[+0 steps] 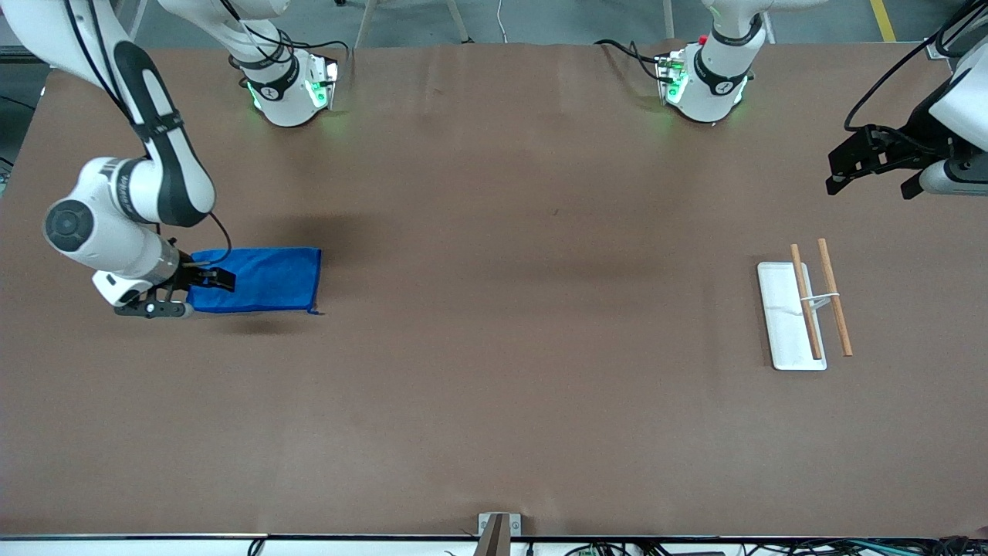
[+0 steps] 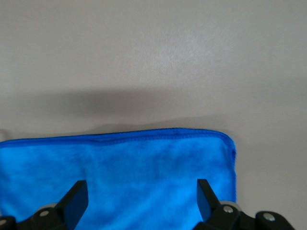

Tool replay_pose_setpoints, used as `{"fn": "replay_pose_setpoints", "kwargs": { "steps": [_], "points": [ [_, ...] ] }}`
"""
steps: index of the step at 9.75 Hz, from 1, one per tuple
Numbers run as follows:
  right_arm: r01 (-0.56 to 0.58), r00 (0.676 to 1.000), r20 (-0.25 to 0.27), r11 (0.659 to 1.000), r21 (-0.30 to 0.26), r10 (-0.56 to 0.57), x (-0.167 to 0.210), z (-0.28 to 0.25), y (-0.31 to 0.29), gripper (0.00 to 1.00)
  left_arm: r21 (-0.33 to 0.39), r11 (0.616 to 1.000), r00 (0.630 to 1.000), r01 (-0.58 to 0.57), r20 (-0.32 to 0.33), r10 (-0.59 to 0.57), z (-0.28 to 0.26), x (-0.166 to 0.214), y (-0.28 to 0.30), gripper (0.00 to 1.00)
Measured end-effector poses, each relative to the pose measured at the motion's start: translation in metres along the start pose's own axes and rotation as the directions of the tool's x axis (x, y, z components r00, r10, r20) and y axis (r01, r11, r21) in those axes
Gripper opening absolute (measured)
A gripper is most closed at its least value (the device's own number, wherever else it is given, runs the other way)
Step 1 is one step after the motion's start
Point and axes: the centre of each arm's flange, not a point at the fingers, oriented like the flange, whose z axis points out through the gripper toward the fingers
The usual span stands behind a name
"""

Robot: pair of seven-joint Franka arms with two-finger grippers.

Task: Right arm passes towel to left arm to hang
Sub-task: 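Lower the right gripper onto the blue towel edge and close it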

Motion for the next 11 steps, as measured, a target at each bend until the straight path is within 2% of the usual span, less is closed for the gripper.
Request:
{"fn": "replay_pose_setpoints", "kwargs": {
  "steps": [3,6,11],
  "points": [
    [0.017,0.999,0.028,1.000,0.002,-0.017,-0.010,0.028,-0.002,1.00,0.000,1.000,1.000,-0.001,0.001,0.001,0.000,0.000,0.001,1.00],
    [0.021,1.000,0.014,1.000,0.003,-0.021,-0.033,0.053,-0.006,1.00,0.000,1.000,1.000,-0.004,0.001,0.004,0.000,0.000,0.002,1.00],
    [0.025,0.999,0.030,1.000,0.005,-0.025,-0.037,0.065,-0.008,0.99,0.000,1.000,1.000,-0.005,0.001,0.005,0.000,0.000,0.002,1.00]
  ]
}}
